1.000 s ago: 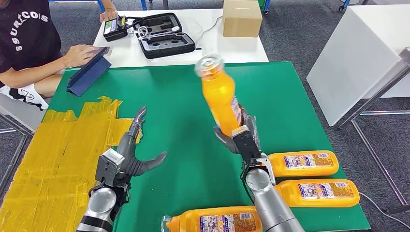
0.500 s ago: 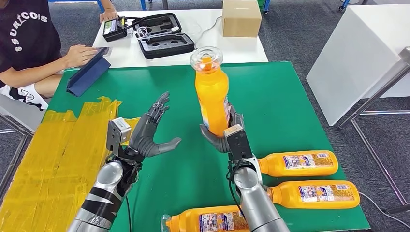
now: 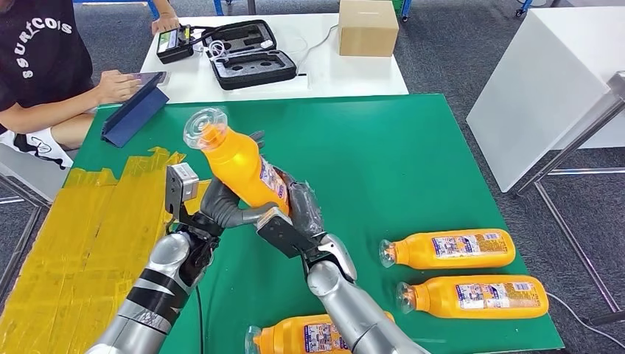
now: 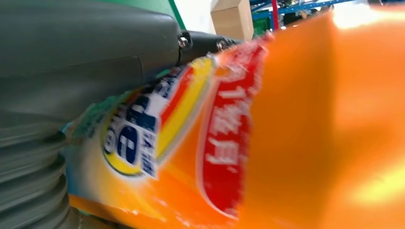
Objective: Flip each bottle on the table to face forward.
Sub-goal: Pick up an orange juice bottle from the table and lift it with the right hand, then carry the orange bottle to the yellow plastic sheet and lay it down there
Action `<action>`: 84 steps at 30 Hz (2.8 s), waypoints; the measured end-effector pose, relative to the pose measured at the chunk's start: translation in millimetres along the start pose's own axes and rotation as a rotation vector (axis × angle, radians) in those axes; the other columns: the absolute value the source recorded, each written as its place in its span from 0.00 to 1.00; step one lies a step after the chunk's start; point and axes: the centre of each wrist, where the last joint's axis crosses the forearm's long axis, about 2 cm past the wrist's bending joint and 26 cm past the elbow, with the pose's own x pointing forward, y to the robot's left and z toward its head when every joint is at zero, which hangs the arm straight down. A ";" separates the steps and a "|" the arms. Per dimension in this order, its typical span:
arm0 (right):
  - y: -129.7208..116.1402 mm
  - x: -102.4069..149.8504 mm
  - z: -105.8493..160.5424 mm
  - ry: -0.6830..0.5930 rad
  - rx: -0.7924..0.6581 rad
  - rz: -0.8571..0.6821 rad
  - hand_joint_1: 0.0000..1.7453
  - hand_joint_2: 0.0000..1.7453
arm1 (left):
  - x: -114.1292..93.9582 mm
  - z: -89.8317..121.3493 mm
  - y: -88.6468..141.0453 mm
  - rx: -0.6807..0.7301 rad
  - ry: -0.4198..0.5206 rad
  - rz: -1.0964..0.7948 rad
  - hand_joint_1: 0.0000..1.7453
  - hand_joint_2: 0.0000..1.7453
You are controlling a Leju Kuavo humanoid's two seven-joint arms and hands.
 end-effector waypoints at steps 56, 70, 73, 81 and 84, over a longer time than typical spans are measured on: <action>2.9 32.2 27.6 -0.142 -0.126 -0.090 0.00 1.00 | 26.3 18.4 25.2 0.351 -0.155 -0.453 1.00 1.00; -67.9 59.2 67.8 -0.273 -0.416 -0.052 0.00 1.00 | 76.3 35.2 182.9 0.739 0.476 -1.785 1.00 1.00; -74.7 60.3 71.9 -0.278 -0.433 -0.042 0.00 1.00 | 76.2 44.5 204.9 0.745 0.579 -1.810 1.00 1.00; -80.6 61.6 74.0 -0.282 -0.416 -0.031 0.00 1.00 | 66.8 56.7 231.0 0.635 0.898 -1.810 1.00 1.00; -81.4 60.2 75.1 -0.275 -0.387 -0.018 0.00 1.00 | 54.6 72.9 243.6 0.528 1.053 -1.787 1.00 1.00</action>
